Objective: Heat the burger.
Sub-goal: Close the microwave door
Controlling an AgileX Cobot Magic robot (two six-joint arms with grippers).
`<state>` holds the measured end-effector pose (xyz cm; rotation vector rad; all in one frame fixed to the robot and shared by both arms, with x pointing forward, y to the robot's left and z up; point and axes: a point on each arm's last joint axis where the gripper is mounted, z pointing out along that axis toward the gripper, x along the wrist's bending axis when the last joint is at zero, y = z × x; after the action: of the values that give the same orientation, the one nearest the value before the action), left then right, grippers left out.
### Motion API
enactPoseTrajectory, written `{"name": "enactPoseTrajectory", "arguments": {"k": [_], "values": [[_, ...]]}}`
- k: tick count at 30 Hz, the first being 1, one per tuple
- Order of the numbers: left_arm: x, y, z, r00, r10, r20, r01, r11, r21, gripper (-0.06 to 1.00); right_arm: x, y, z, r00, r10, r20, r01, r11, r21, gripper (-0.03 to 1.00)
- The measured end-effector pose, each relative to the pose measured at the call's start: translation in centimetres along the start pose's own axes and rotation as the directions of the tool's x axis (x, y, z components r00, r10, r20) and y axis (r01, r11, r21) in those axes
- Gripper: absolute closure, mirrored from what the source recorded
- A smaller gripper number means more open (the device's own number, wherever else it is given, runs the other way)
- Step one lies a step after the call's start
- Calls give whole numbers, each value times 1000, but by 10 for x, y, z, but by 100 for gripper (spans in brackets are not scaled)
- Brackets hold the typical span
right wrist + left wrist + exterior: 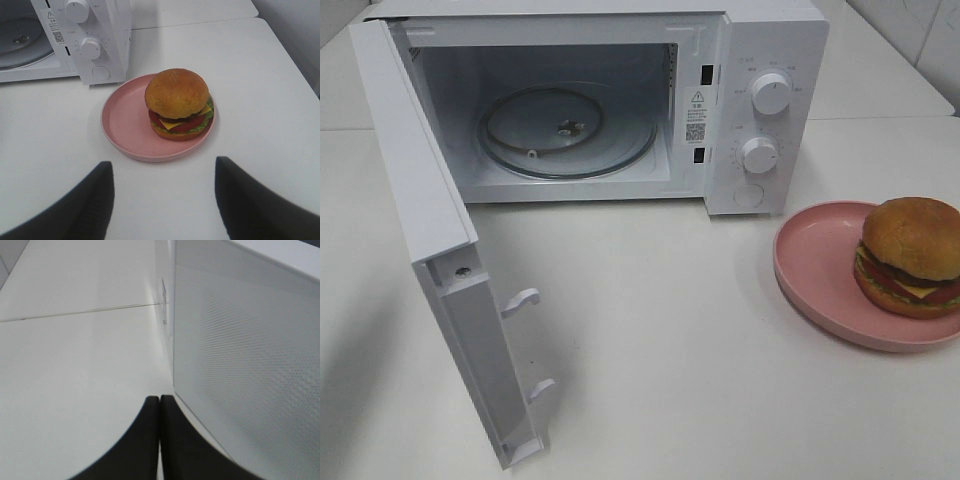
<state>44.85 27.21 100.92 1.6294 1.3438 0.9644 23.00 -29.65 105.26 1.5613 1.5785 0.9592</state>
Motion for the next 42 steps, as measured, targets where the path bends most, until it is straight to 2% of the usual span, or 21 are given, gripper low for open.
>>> {"name": "enactPoseTrajectory", "arguments": {"k": [1, 2, 4, 5, 7, 12, 18, 23, 24, 27, 29, 30, 32, 37, 39, 42], "values": [[0, 0, 0, 1000, 0, 0, 0, 1000, 0, 94, 0, 0, 0, 1000, 0, 0, 0, 1000, 0, 39], [-7, -2, 9, 998, 57, 28, -56, 998, -16, 94, 0, 0, 0, 1000, 0, 0, 0, 1000, 0, 39], [-11, -3, 14, 995, 88, 44, -87, 996, -25, 94, 0, 0, 0, 1000, 0, 0, 0, 1000, 0, 39], [-18, -7, 25, 988, 135, 72, -134, 991, -27, 94, 0, 0, 0, 1000, 0, 0, 0, 1000, 0, 39], [-22, -10, 35, 985, 149, 91, -148, 989, -18, 94, 0, 0, 0, 1000, 0, 0, 0, 1000, 0, 39], [-26, -14, 60, 986, 126, 111, -129, 991, 22, 94, 0, 0, 0, 1000, 0, 0, 0, 1000, 0, 39], [-35, -12, 81, 966, 197, 165, -199, 980, -4, 94, 0, 0, 0, 1000, 0, 0, 0, 1000, 0, 39], [-40, -12, 95, 973, 134, 189, -136, 991, -5, 94, 0, 0, 0, 1000, 0, 0, 0, 1000, 0, 39], [-44, -13, 100, 966, 147, 211, -150, 989, -4, 94, 0, 0, 0, 1000, 0, 0, 0, 1000, 0, 39], [-47, -13, 102, 963, 153, 223, -156, 988, -4, 94, 0, 0, 0, 1000, 0, 0, 0, 1000, 0, 39], [-62, -9, 111, 940, 201, 277, -200, 979, -33, 94, 0, 0, 0, 1000, 0, 0, 0, 1000, 0, 39], [-62, -9, 111, 940, 201, 277, -200, 979, -33, 94, 0, 0, 0, 1000, 0, 0, 0, 1000, 0, 39], [-76, -5, 118, 923, 226, 313, -216, 974, -66, 94, 0, 0, 0, 1000, 0, 0, 0, 1000, 0, 39], [-89, -3, 125, 907, 243, 343, -228, 970, -86, 94, 0, 0, 0, 1000, 0, 0, 0, 1000, 0, 39], [-109, 3, 137, 888, 263, 377, -235, 965, -119, 94, 0, 0, 0, 1000, 0, 0, 0, 1000, 0, 39], [-118, 6, 143, 880, 271, 390, -237, 962, -134, 94, 0, 0, 0, 1000, 0, 0, 0, 1000, 0, 39]]}}
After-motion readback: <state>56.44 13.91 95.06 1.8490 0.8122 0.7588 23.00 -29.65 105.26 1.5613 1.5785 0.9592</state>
